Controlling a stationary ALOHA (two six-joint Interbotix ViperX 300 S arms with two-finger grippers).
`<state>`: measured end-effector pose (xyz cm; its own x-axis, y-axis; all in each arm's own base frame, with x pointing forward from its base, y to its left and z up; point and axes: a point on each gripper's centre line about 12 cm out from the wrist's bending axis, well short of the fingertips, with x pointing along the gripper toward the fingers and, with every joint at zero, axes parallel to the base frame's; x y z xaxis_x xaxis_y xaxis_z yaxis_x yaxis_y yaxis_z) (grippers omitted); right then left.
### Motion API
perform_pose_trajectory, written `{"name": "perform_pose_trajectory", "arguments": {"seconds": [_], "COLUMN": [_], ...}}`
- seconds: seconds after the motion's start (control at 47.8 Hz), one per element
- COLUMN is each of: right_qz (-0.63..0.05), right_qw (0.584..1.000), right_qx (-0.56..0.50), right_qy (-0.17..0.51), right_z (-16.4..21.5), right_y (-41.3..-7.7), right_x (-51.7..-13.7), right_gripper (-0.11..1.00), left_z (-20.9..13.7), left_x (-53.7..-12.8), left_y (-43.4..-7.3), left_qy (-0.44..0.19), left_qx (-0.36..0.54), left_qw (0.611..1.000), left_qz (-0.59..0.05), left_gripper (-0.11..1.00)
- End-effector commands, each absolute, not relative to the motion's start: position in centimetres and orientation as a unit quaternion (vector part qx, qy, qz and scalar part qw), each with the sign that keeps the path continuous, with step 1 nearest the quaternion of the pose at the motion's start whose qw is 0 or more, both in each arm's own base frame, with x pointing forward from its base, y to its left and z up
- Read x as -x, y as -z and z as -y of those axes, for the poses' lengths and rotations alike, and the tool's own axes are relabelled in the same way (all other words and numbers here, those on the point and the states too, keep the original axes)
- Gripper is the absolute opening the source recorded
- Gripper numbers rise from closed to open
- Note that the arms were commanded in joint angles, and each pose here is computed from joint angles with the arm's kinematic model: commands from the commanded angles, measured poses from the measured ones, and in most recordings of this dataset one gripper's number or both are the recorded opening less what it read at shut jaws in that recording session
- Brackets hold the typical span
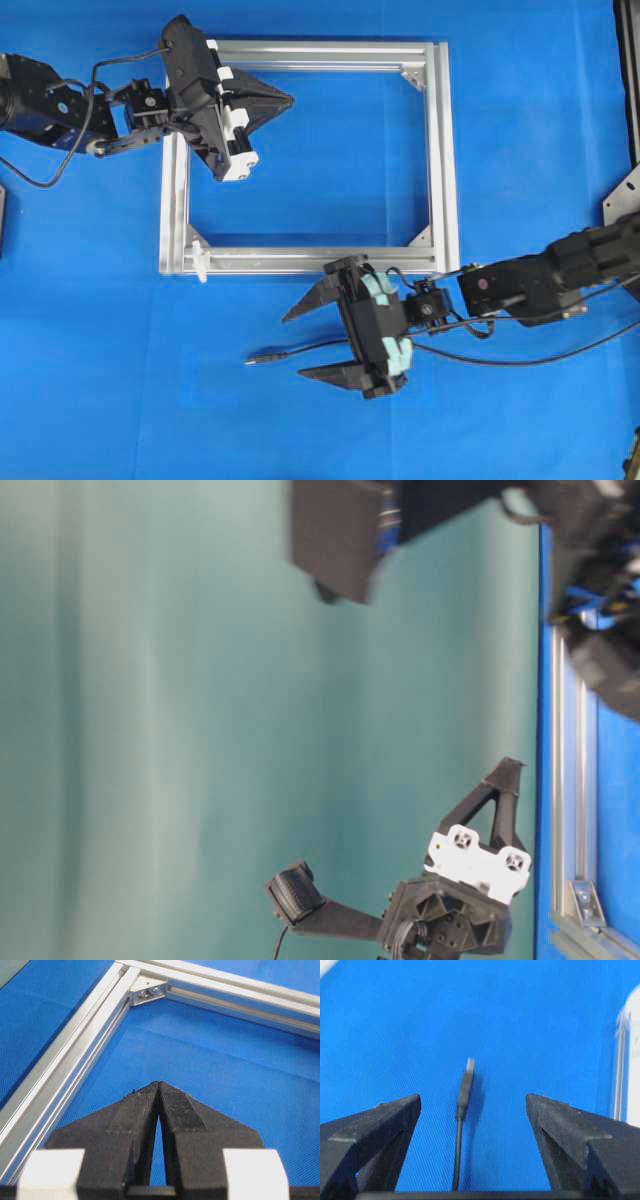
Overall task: Insert the wire through the string loop located on the left side.
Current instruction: 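Close the right gripper on the cable just behind the USB plug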
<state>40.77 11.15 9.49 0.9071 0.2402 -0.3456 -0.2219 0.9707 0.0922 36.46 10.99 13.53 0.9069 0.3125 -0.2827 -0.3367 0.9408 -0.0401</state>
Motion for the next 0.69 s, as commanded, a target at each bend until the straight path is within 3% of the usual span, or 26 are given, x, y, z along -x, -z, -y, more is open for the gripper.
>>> {"name": "perform_pose_trajectory", "arguments": {"seconds": [0.0, 0.23, 0.356, 0.44, 0.565, 0.67], "right_qz": [-0.172, -0.188, -0.191, -0.192, -0.196, -0.201], "right_qw": [0.978, 0.976, 0.975, 0.975, 0.974, 0.973], "right_qx": [-0.034, -0.037, -0.036, -0.036, -0.032, -0.03], "right_qy": [-0.111, -0.104, -0.103, -0.104, -0.106, -0.107], "right_z": [-11.1, -11.0, -11.0, -11.0, -11.1, -11.1], "right_y": [-9.7, -8.2, -7.9, -7.9, -7.8, -7.7], "right_x": [-41.4, -41.5, -41.5, -41.5, -41.5, -41.5], "right_gripper": [0.9, 0.88, 0.8, 0.62, 0.23, 0.02], "left_z": [-11.0, -11.0, -10.9, -11.0, -11.0, -11.0], "left_x": [-36.6, -36.6, -36.6, -36.6, -36.6, -36.6], "left_y": [-14.8, -14.8, -14.8, -14.8, -14.8, -14.8], "left_qy": [-0.165, -0.166, -0.164, -0.166, -0.166, -0.164], "left_qx": [0.04, 0.041, 0.04, 0.041, 0.041, 0.04], "left_qw": [0.978, 0.978, 0.978, 0.978, 0.978, 0.978], "left_qz": [-0.119, -0.119, -0.12, -0.119, -0.12, -0.119], "left_gripper": [0.0, 0.0, 0.0, 0.0, 0.0, 0.0]}}
